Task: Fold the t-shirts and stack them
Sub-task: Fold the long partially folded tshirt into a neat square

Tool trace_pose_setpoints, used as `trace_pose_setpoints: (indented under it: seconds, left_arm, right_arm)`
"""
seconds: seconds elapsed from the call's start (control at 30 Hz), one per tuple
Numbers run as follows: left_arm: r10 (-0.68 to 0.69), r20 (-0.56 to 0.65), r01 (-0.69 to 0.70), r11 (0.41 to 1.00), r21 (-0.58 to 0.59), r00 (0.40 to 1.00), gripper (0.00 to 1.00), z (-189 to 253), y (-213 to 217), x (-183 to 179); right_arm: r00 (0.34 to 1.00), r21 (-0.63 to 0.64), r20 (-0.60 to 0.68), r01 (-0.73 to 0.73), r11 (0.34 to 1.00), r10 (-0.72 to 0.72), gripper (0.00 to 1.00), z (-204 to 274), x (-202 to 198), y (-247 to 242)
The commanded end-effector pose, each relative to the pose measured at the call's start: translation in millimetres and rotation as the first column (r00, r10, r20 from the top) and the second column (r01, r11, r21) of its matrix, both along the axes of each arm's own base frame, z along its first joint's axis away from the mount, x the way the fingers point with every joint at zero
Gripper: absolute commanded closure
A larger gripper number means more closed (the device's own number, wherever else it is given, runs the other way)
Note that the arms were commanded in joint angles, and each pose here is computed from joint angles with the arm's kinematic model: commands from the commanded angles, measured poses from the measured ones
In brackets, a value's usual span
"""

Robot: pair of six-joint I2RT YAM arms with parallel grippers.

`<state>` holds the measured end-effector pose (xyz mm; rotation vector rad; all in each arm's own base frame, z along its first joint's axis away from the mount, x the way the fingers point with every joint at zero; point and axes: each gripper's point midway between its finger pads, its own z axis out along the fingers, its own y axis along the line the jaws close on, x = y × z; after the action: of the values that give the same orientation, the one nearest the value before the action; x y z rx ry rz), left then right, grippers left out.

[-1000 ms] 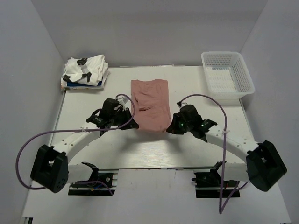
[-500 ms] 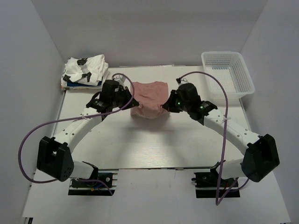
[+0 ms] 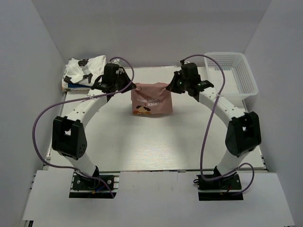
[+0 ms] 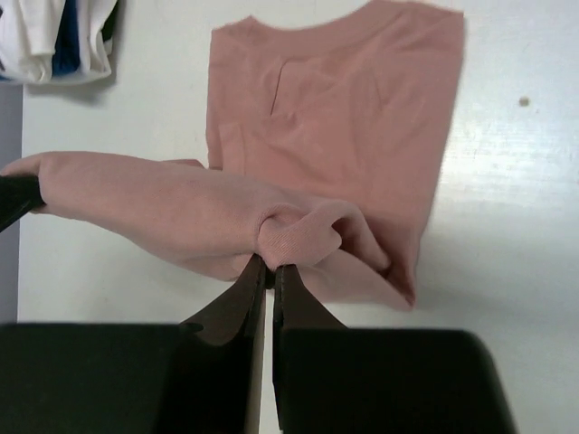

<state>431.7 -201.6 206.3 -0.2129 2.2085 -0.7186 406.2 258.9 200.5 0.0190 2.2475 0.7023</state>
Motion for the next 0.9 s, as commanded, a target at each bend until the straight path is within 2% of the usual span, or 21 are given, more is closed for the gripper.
trace_pose_setpoints:
  seconds: [0.0,0.13,0.2,0.23,0.33,0.4,0.43,0.47,0.5,0.53,0.6,0.63,0.67,0.73,0.77,0.8,0.87]
  left_arm:
    - [0.004,0.085,-0.003,1.000,-0.009,0.996,1.00,22,5,30]
    - [-0.009,0.089,0.011,1.000,-0.017,0.996,1.00,12,0,70]
    - [-0.002,0.021,0.002,1.000,-0.006,1.000,1.00,-23,4,89]
    - [-0.012,0.041,0.012,1.000,-0.018,0.999,1.00,-16,-1,100]
    - [0.006,-0.013,-0.007,1.000,-0.018,1.000,1.00,-48,4,126]
    - [0.009,-0.020,-0.010,1.000,-0.021,1.000,0.97,-60,6,140]
    - [0.010,-0.025,-0.010,1.000,-0.020,1.000,0.90,-70,4,149]
    - [0.015,-0.014,-0.015,1.000,-0.014,1.000,0.54,-71,9,157]
    - [0.015,0.023,-0.014,1.000,-0.022,1.000,0.23,-57,7,166]
    - [0.008,0.031,-0.007,1.000,-0.018,0.999,0.01,-59,11,172]
    - [0.002,0.057,-0.002,1.000,-0.014,0.998,0.00,-41,10,175]
    - [-0.017,0.056,0.017,1.000,-0.001,0.998,0.00,-43,10,173]
    - [-0.024,0.077,0.023,1.000,0.007,0.997,0.00,-32,11,171]
    - [-0.051,0.054,0.050,0.998,0.023,0.997,0.00,-40,12,157]
    - [-0.075,0.048,0.073,0.997,0.029,0.996,0.00,-42,7,149]
    - [-0.080,0.026,0.079,0.996,0.039,0.996,0.00,-48,9,138]
    - [-0.104,-0.024,0.106,0.991,0.083,0.994,0.00,-69,10,123]
  right_arm:
    - [0.998,0.018,0.041,-0.041,0.999,0.040,1.00,15,30,7]
    - [1.000,0.013,0.023,-0.005,1.000,0.005,1.00,3,64,-1]
    - [1.000,0.006,0.015,0.006,1.000,-0.006,1.00,-15,84,-2]
    - [1.000,0.002,0.030,-0.006,1.000,0.006,1.00,-13,91,0]
    - [1.000,-0.005,0.014,0.004,1.000,-0.004,1.00,-42,128,3]
    - [1.000,0.000,-0.008,-0.015,1.000,0.015,0.71,-68,142,4]
    - [0.999,0.022,-0.008,-0.042,0.999,0.042,0.62,-77,153,9]
    - [0.994,0.064,0.053,-0.094,0.994,0.091,0.27,-59,164,17]
    - [0.995,0.071,0.013,-0.097,0.993,0.096,0.10,-79,169,18]
    - [0.995,0.081,0.019,-0.103,0.991,0.102,0.10,-68,177,20]
    - [0.994,0.094,0.057,-0.094,0.991,0.089,0.10,-43,185,13]
    - [0.987,0.100,0.123,-0.114,0.988,0.101,0.10,-17,180,25]
    - [0.993,0.078,0.045,-0.114,0.990,0.111,0.10,-55,161,23]
    - [0.983,0.105,0.152,-0.123,0.987,0.106,0.10,-6,151,21]
    - [0.990,0.085,0.086,-0.116,0.990,0.109,0.10,-36,135,15]
    - [0.986,0.091,0.127,-0.120,0.989,0.108,0.10,-8,127,11]
    - [0.987,0.067,0.100,-0.129,0.989,0.122,0.10,-20,110,8]
